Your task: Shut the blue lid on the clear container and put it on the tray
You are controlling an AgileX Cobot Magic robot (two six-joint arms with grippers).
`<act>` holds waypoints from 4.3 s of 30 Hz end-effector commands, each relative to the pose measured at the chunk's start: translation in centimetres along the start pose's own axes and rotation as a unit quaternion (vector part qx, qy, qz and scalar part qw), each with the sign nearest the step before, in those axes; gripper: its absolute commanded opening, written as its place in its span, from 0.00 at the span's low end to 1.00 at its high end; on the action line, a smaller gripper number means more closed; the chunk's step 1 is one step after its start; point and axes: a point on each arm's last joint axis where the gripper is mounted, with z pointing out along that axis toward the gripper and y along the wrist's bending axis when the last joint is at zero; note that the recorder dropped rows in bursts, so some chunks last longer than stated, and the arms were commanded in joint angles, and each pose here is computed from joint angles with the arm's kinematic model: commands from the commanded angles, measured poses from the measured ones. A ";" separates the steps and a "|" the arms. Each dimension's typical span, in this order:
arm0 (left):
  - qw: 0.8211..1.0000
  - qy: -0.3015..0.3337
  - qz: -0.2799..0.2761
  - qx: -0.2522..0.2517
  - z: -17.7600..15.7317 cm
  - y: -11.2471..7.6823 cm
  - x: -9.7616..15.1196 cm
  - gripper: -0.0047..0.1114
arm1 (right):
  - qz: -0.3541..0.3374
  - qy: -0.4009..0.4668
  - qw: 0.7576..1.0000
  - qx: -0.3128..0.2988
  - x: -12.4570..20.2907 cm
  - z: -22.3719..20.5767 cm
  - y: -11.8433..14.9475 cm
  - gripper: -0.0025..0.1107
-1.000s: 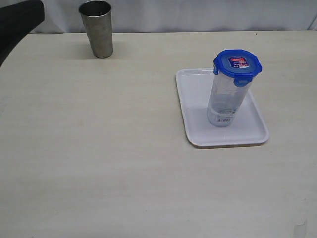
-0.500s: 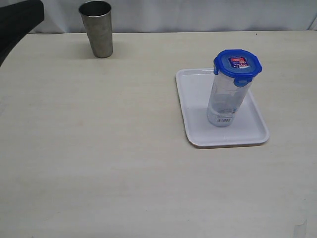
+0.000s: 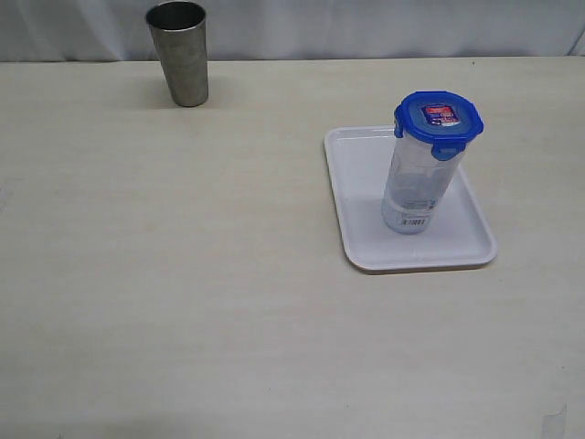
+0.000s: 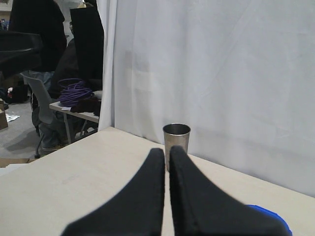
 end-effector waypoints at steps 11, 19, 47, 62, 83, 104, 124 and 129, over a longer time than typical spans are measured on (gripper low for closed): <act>0.990 -0.034 0.132 -0.020 -4.2 0.8 1.0 0.95 | -0.006 0.004 1.000 0.003 0.2 0.0 0.0 0.06; 0.981 -0.081 0.166 -0.055 -7.3 2.5 3.4 0.95 | -0.006 0.004 1.000 0.003 0.2 0.0 0.0 0.06; 0.965 -0.072 0.204 -0.152 -11.6 6.2 10.9 0.95 | -0.006 0.002 1.000 0.004 0.1 0.0 0.0 0.06; 0.956 -0.042 0.241 -0.160 -11.3 7.3 13.2 0.95 | -0.006 0.002 1.000 0.004 0.1 0.0 0.0 0.06; 0.949 0.110 0.236 -0.177 -11.6 8.3 15.8 0.95 | -0.006 0.002 1.000 0.004 0.1 0.0 0.0 0.06; 0.951 0.112 0.227 -0.179 -11.6 8.3 15.8 0.95 | -0.006 0.002 1.000 0.004 0.1 0.0 0.0 0.06; 0.951 0.115 0.226 -0.179 -11.6 8.3 15.9 0.95 | -0.006 0.002 1.000 0.004 0.1 0.0 0.0 0.06; 0.950 0.115 0.226 -0.180 -11.6 8.3 15.9 0.95 | -0.006 0.002 1.000 0.004 0.1 0.0 0.0 0.06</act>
